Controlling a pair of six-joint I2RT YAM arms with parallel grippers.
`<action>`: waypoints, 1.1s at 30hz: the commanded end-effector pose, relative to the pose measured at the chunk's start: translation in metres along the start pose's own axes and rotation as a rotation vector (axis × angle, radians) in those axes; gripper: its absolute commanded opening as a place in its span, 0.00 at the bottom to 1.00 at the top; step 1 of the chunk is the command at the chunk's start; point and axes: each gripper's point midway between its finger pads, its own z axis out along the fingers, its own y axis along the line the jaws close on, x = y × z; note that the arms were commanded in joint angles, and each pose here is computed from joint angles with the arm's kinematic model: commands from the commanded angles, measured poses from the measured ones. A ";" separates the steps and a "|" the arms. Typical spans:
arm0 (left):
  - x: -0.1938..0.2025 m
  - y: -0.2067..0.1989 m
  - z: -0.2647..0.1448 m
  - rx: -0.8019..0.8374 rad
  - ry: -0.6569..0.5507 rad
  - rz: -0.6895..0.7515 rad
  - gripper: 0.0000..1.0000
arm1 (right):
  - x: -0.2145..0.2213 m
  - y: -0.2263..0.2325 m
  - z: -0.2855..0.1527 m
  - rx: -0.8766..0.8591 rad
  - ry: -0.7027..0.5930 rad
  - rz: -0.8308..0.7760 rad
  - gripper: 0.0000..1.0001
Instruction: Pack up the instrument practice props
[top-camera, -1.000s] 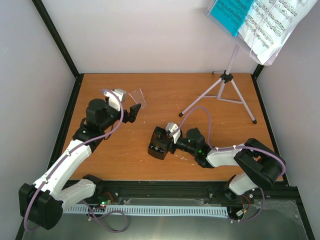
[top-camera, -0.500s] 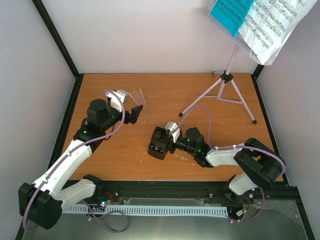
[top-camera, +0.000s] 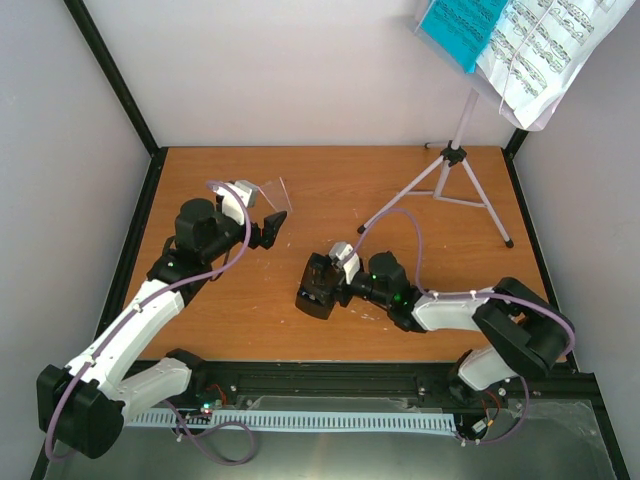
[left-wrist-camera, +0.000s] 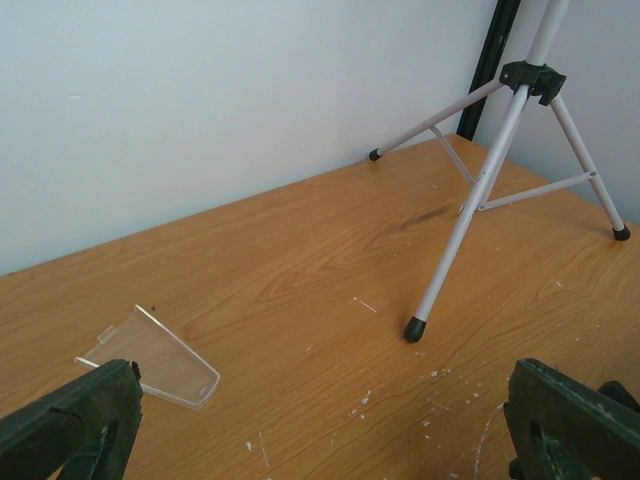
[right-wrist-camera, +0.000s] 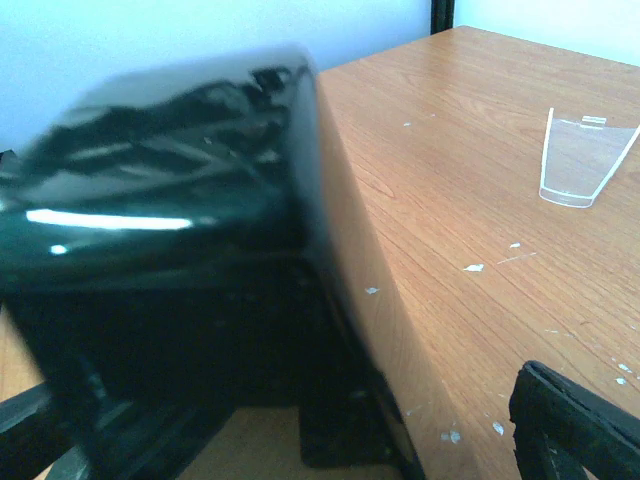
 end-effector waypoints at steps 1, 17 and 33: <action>-0.007 -0.004 0.000 0.010 -0.027 0.033 0.99 | -0.030 0.005 -0.010 -0.016 -0.047 -0.015 1.00; 0.074 -0.008 0.004 0.003 0.141 -0.566 1.00 | -0.047 -0.047 -0.111 0.420 -0.063 0.247 1.00; 0.218 -0.036 0.024 0.034 0.582 -0.629 0.99 | 0.044 -0.039 -0.093 0.373 0.038 0.670 0.90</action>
